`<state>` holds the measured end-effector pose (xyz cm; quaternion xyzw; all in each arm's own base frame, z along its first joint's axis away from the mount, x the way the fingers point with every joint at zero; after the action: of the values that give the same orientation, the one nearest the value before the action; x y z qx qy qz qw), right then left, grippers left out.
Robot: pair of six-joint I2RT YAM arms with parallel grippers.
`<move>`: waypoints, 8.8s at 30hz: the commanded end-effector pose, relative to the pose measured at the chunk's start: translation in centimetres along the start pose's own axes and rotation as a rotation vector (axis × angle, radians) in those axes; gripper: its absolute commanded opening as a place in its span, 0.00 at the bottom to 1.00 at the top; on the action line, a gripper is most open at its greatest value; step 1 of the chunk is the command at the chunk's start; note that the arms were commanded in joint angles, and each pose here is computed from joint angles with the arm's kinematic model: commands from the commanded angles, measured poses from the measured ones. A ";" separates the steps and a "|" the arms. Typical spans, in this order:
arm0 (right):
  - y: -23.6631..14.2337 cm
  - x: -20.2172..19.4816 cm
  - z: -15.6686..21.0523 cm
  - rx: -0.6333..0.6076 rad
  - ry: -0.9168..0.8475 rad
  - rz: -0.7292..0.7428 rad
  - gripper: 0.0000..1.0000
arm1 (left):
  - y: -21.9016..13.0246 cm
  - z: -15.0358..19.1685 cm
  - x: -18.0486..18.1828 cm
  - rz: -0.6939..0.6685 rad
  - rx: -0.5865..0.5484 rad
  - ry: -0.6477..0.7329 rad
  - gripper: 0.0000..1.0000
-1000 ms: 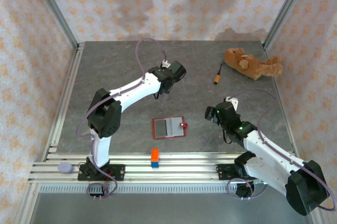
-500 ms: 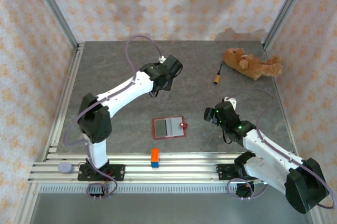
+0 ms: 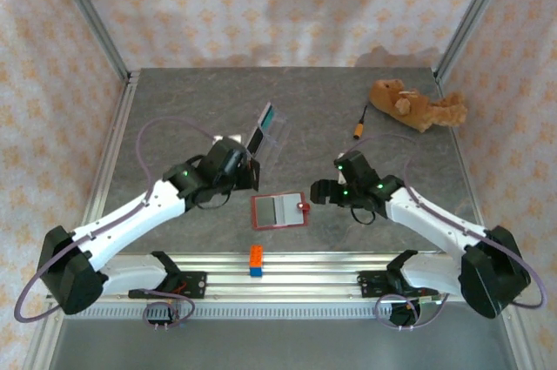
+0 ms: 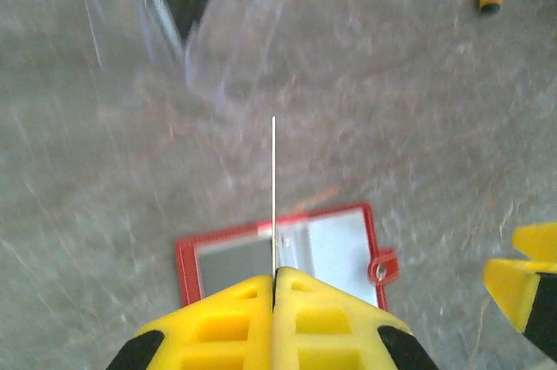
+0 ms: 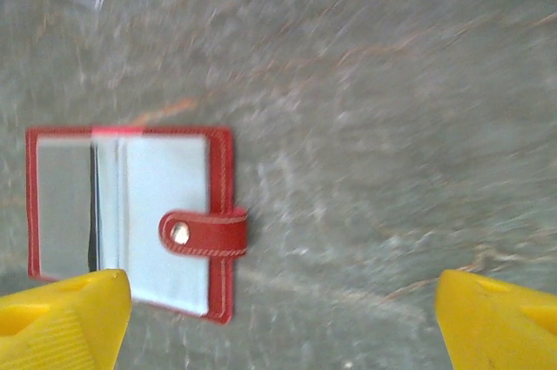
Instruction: Put the credit cards into the card holder
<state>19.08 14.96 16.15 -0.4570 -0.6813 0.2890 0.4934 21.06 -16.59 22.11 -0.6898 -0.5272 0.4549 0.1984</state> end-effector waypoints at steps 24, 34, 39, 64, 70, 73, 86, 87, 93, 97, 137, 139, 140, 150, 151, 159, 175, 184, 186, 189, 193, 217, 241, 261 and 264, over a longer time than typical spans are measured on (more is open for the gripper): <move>3.8 3.1 1.1 0.151 0.002 0.027 0.73 | 5.2 8.1 -0.3 0.235 -0.002 -0.190 0.00; 3.9 3.2 1.0 0.149 0.005 0.024 0.72 | 5.7 8.4 0.5 0.181 -0.013 -0.169 0.00; 4.0 3.2 1.1 0.147 0.005 0.020 0.72 | 6.7 8.6 0.1 0.183 0.023 -0.162 0.00; 4.3 0.6 1.8 0.129 0.083 0.029 0.76 | 9.2 9.5 -0.3 0.202 0.095 -0.176 0.00; 4.6 0.3 1.6 0.148 0.112 0.004 0.75 | 9.7 9.8 -0.2 0.207 0.100 -0.207 0.00; 4.7 0.3 1.6 0.149 0.117 -0.010 0.75 | 9.8 9.8 -0.1 0.212 0.090 -0.219 0.00; 5.0 -0.3 1.8 0.158 0.139 -0.007 0.74 | 9.9 9.5 0.2 0.198 0.094 -0.236 0.00; 5.0 -0.4 1.8 0.158 0.141 -0.004 0.74 | 9.9 9.5 0.3 0.202 0.088 -0.245 0.00; 5.2 -0.7 1.9 0.162 0.148 -0.004 0.70 | 9.9 9.0 0.0 0.228 0.078 -0.251 0.00; 5.6 -0.8 1.9 0.168 0.156 -0.009 0.64 | 10.3 8.9 -0.5 0.246 0.088 -0.253 0.00; 5.8 -1.6 2.2 0.171 0.168 -0.037 0.49 | 12.2 8.9 -2.2 0.333 0.138 -0.263 0.00; 5.9 -1.6 2.2 0.171 0.169 -0.044 0.48 | 12.3 9.0 -2.4 0.336 0.149 -0.262 0.00; 5.9 -1.5 2.2 0.170 0.170 -0.049 0.48 | 12.3 9.0 -2.4 0.339 0.150 -0.262 0.00; 6.1 -1.2 2.3 0.174 0.186 -0.099 0.45 | 12.9 9.6 -2.8 0.341 0.166 -0.261 0.00; 6.2 -1.2 2.3 0.175 0.188 -0.099 0.45 | 12.9 9.6 -2.9 0.343 0.167 -0.259 0.00; 5.9 -1.2 2.3 0.167 0.187 -0.100 0.45 | 12.9 9.6 -3.7 0.357 0.167 -0.250 0.00; 2.8 -1.6 1.2 0.024 0.103 0.054 0.79 | 10.7 8.2 -2.7 0.224 0.116 -0.187 0.27; 3.4 0.7 0.5 -0.023 -0.034 0.177 0.99 | 11.0 8.3 -1.5 0.122 0.146 -0.138 0.13; 3.8 1.1 0.4 -0.035 -0.064 0.214 0.99 | 11.2 8.5 -1.2 0.097 0.153 -0.127 0.11; 4.4 1.5 0.3 -0.022 -0.088 0.219 0.99 | 11.5 8.7 -0.9 0.066 0.165 -0.108 0.11; 5.3 2.2 0.5 0.000 -0.127 0.219 0.99 | 11.7 9.0 -0.4 0.037 0.169 -0.109 0.10; 4.4 -0.2 2.0 -0.027 -0.128 0.383 0.99 | 12.0 9.8 1.5 -0.020 0.190 -0.157 0.05; 5.0 -0.3 2.4 -0.028 -0.100 0.349 1.00 | 12.0 9.8 1.5 -0.021 0.189 -0.165 0.05; 5.6 1.6 1.2 0.046 -0.139 0.322 0.62 | 9.4 7.5 -0.2 0.057 0.140 -0.092 0.09; 5.5 1.2 1.1 0.021 -0.144 0.369 0.58 | 8.5 7.1 0.1 0.054 0.128 -0.084 0.09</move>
<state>19.08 18.76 11.05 -0.5135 -0.6277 0.4140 0.4133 19.74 -22.11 11.34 -0.6693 -0.4674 0.5427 0.1975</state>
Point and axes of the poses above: each hand's point on the last joint's axis, 136 mm out from that joint toward the fingers, its own y axis out along the fingers, its own x axis along the line the jaws close on, z = x × y, the point moved 9 cm from there along -y, back along the fingers, and after that the axes turned 2 degrees about y, right-handed, at the moved point
